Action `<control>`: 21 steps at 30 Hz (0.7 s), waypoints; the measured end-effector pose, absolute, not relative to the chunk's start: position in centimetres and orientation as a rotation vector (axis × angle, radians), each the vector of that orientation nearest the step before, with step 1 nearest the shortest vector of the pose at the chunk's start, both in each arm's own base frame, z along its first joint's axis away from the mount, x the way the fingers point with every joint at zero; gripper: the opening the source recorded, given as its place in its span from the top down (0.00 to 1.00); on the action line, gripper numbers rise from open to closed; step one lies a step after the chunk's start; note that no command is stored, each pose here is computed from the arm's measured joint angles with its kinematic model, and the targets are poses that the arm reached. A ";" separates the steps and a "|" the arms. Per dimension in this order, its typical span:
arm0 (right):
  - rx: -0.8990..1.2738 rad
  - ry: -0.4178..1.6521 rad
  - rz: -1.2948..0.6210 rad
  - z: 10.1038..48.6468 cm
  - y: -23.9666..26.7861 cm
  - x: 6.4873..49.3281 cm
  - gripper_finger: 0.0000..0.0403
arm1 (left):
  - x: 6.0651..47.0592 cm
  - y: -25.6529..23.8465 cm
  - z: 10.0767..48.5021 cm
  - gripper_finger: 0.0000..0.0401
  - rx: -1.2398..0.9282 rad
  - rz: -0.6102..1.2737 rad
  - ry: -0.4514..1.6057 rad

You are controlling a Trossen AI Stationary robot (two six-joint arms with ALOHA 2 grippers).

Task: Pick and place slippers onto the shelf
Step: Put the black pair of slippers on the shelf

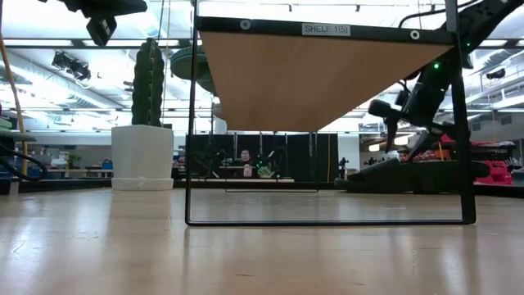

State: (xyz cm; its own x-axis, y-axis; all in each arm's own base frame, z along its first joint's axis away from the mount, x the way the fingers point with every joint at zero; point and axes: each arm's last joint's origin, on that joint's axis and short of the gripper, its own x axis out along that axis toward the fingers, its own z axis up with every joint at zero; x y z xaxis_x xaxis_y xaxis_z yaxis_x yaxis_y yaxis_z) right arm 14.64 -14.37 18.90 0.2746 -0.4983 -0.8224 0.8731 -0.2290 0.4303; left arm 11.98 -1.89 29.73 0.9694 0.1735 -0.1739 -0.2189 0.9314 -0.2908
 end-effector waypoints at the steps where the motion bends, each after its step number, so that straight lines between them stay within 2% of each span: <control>1: 1.237 0.390 -1.329 18.7 -14.4 14.7 0.43 | 12.0 -1.9 29.7 0.98 -0.313 0.202 0.147; 6: 1.227 0.369 -1.328 18.4 -14.5 14.7 0.42 | 12.0 -1.9 29.7 0.98 -0.315 0.202 0.147; 13: 1.209 0.370 -1.349 18.1 -14.9 14.2 0.42 | 12.0 -1.9 29.7 0.94 -0.315 0.202 0.147; 21: 1.175 0.335 -1.322 18.3 -15.3 14.3 0.42 | 12.0 -1.9 29.7 0.98 -0.315 0.202 0.147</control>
